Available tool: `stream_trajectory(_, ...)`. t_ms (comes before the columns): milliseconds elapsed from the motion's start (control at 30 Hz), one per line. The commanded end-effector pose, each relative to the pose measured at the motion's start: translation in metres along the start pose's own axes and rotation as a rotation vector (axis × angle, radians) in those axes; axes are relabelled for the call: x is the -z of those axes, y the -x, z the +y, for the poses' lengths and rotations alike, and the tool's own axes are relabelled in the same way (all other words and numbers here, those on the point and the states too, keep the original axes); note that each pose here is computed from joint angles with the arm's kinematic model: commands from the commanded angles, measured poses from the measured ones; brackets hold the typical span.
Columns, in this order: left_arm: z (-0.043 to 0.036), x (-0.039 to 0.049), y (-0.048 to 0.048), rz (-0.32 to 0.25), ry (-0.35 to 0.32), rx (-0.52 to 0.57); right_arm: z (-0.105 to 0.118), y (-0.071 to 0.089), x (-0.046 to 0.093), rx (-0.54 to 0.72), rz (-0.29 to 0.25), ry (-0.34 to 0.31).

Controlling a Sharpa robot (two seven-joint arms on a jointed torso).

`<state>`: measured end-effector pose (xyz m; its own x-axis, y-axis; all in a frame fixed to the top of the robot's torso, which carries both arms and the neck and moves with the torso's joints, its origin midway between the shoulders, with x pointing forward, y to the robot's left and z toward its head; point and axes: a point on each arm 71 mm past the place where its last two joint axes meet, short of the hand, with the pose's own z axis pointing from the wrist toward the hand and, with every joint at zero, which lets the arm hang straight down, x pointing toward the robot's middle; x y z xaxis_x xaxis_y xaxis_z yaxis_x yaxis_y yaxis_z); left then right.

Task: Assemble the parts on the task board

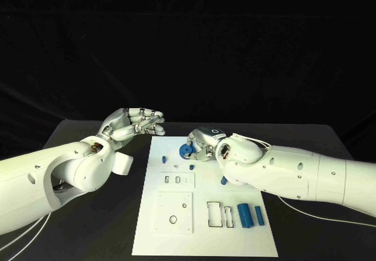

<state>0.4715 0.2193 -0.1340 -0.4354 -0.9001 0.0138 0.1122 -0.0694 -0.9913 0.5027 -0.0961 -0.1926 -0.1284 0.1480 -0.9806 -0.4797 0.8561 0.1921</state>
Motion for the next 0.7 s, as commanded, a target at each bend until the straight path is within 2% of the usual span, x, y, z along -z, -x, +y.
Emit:
stream_trajectory(33,-0.0011,-0.0006,-0.0023,0.018,-0.007,0.007,-0.003,-0.006,0.001,0.009,0.059,-0.006)
stream_trajectory(467,-0.0011,-0.0002,-0.0013,0.016,-0.007,0.006,-0.011,-0.006,0.007,0.018,0.059,-0.019)
stream_trajectory(700,-0.0011,0.0004,0.0001,0.015,-0.006,0.005,-0.017,-0.004,0.014,0.022,0.039,-0.023)
